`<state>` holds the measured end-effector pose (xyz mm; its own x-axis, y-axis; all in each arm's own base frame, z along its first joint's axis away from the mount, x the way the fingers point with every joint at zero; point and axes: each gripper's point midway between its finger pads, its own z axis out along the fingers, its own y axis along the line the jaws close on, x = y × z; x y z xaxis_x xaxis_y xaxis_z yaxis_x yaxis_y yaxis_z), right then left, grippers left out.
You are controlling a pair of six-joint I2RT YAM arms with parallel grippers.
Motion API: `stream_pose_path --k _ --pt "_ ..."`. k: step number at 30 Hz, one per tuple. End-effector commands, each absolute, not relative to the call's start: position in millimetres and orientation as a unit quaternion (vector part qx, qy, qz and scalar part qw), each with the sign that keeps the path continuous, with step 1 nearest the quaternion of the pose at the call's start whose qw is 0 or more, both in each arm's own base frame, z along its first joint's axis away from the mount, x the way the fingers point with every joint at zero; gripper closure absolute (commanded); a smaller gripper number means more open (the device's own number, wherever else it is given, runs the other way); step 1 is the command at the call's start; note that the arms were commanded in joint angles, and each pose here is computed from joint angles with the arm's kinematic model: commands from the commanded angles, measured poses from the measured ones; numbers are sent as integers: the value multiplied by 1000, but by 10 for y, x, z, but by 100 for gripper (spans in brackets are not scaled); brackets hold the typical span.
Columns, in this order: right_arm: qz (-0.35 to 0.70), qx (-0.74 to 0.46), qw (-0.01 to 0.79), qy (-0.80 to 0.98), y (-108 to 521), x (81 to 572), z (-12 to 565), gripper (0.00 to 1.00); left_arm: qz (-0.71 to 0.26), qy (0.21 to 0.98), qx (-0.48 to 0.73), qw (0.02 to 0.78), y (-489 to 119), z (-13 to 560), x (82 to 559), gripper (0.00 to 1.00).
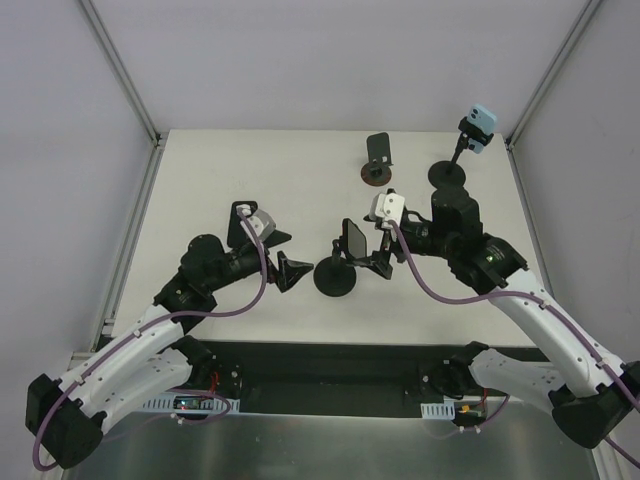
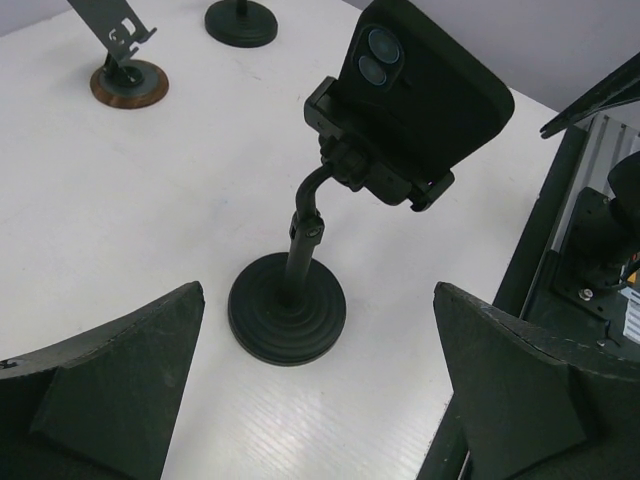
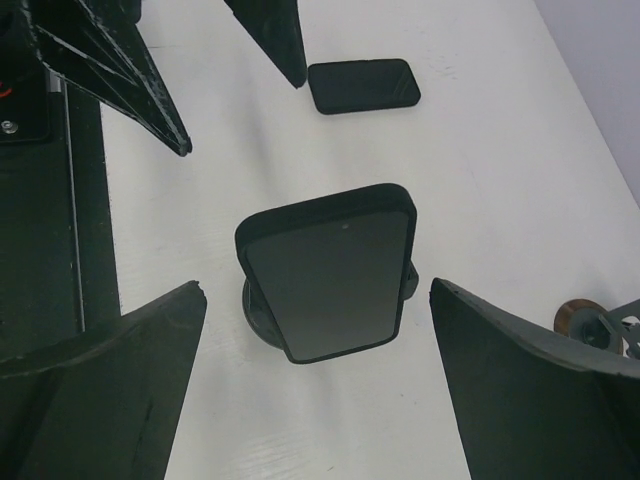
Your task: Remove the phone from the phone stand
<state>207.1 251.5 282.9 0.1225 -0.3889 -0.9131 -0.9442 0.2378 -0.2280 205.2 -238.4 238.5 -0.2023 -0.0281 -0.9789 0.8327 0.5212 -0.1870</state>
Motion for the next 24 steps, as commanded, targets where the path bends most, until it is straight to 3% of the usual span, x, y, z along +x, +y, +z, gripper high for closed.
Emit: stream_pose_path --k 1,24 --pt "289 -582 526 549 2595 2024 3038 4 -399 687 287 535 -2423 2286 2039 3" --pt "317 -579 521 541 2835 2268 2892 4 -418 691 302 506 -2721 2297 2007 4"
